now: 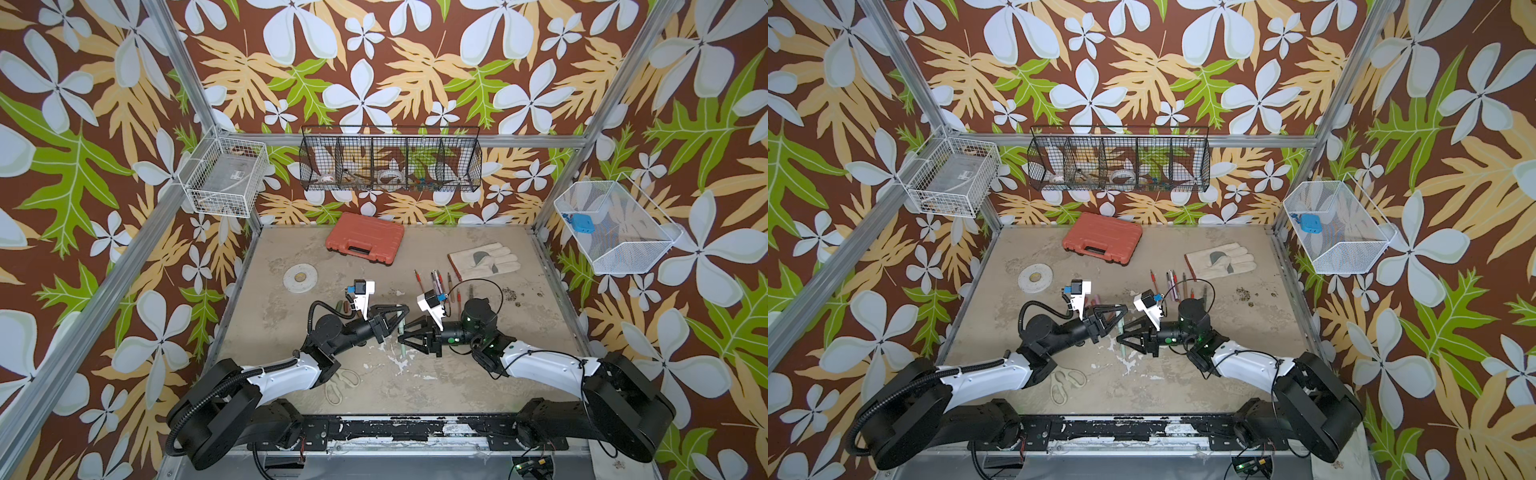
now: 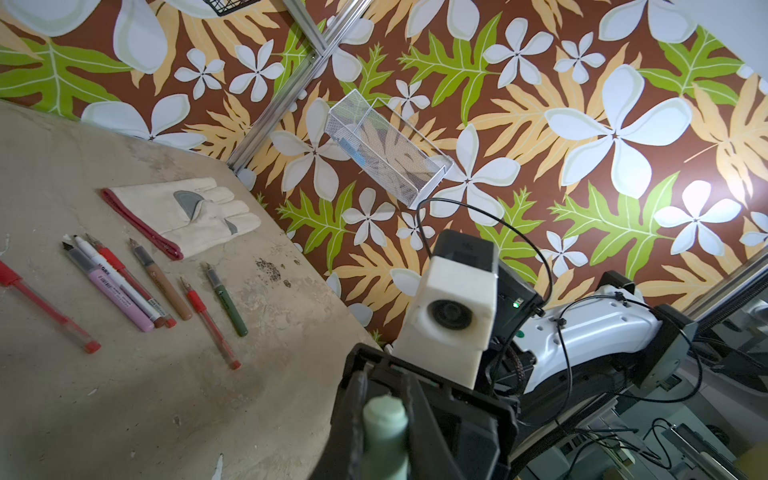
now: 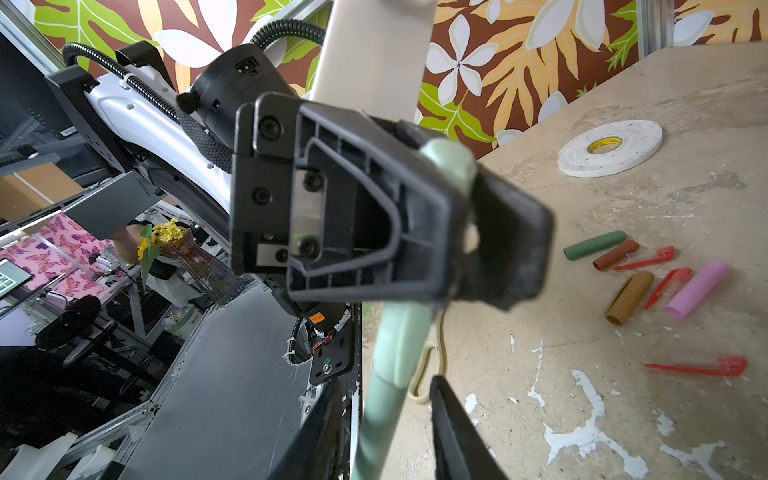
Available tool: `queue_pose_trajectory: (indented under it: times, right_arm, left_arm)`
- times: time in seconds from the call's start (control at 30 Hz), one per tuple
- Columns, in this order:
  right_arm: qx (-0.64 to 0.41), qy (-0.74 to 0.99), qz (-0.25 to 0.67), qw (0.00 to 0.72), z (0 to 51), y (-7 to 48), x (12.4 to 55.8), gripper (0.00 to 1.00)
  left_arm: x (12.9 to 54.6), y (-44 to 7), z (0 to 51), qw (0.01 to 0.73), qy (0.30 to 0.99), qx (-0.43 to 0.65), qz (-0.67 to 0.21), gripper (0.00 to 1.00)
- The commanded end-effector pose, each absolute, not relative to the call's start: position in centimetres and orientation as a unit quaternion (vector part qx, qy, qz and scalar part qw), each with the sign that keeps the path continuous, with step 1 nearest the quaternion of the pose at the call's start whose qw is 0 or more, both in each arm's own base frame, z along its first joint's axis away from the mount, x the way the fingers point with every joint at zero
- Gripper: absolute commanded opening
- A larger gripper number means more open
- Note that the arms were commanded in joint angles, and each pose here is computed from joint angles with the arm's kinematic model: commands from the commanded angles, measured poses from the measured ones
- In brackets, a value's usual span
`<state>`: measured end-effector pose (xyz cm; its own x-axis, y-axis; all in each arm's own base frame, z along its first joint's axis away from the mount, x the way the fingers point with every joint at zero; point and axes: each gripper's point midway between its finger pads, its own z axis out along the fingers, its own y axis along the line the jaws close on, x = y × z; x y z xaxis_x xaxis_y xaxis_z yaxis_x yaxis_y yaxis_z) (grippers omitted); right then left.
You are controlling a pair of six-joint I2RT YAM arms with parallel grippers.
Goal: Open the pen caps
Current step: 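Pull the right gripper down away from the left gripper to remove the cap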
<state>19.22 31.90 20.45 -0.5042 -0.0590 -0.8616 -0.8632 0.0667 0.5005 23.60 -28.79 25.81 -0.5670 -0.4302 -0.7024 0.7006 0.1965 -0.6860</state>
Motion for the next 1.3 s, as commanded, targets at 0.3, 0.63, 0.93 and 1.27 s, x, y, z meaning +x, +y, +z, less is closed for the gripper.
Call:
queue_pose_trajectory:
  times: [0.3, 0.63, 0.93, 1.27]
  right_arm:
    - [-0.382, 0.611, 0.599, 0.349, 21.7, 32.5, 18.1, 0.01]
    - [-0.321, 0.697, 0.418, 0.485, 20.8, 30.7, 22.3, 0.0]
    - [-0.273, 0.739, 0.258, 0.56, 20.9, 28.6, 23.7, 0.0]
    - [-0.371, 0.654, 0.459, 0.473, 22.2, 31.7, 19.1, 0.0]
  left_arm:
    - [23.6, -28.1, 27.6, 0.487, 0.593, 0.096, -0.635, 0.0]
    - [24.5, -27.0, 27.0, 0.498, 0.612, 0.061, -0.612, 0.0]
    - [24.6, -25.3, 27.6, 0.531, 0.612, 0.043, -0.585, 0.0]
    - [23.6, -26.5, 28.9, 0.524, 0.594, 0.092, -0.603, 0.0]
